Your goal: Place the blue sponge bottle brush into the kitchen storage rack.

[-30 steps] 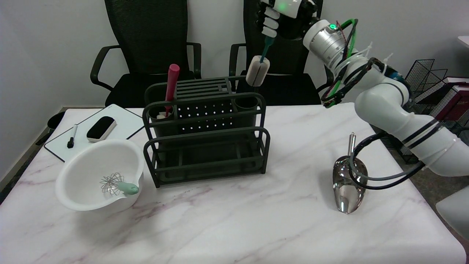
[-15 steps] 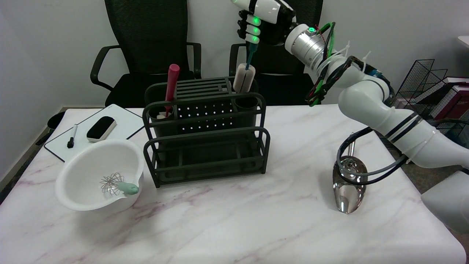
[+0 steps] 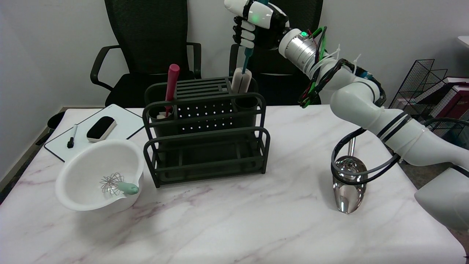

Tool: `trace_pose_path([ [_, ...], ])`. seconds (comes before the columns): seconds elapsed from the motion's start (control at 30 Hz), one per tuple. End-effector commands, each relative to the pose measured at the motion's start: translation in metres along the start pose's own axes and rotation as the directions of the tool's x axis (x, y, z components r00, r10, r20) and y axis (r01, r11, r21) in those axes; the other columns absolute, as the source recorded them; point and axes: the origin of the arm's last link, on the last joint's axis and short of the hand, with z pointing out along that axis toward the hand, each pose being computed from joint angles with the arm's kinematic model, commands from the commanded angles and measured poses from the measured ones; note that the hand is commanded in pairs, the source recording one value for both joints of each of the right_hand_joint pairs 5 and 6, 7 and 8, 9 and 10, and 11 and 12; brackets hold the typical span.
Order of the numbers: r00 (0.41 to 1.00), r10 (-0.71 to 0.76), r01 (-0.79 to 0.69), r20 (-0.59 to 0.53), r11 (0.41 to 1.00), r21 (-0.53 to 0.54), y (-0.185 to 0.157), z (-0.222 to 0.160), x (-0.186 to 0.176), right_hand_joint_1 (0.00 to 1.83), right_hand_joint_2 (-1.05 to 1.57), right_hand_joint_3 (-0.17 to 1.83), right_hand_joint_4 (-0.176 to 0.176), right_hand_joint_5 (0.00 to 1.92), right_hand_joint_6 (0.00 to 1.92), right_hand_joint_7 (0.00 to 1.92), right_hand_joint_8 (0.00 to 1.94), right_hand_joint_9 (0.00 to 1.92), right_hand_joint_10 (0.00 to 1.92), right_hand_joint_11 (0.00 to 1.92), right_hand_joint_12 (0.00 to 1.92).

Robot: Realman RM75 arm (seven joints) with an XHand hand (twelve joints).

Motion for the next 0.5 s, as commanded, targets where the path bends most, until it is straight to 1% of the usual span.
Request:
trace_pose_path([
  [0.03,0.998,-0.046,0.048,-0.031,0.998,0.043,-0.004,-0.001,0.011,0.99,1.57,0.35,0.000,1.92,1.92,1.92,1.92,1.92,1.92,1.92,1.92],
  [0.5,0.998,-0.041,0.040,-0.056,0.999,-0.017,0.020,-0.012,0.022,0.99,1.57,0.35,0.000,1.92,1.92,1.92,1.92,1.92,1.92,1.92,1.92],
])
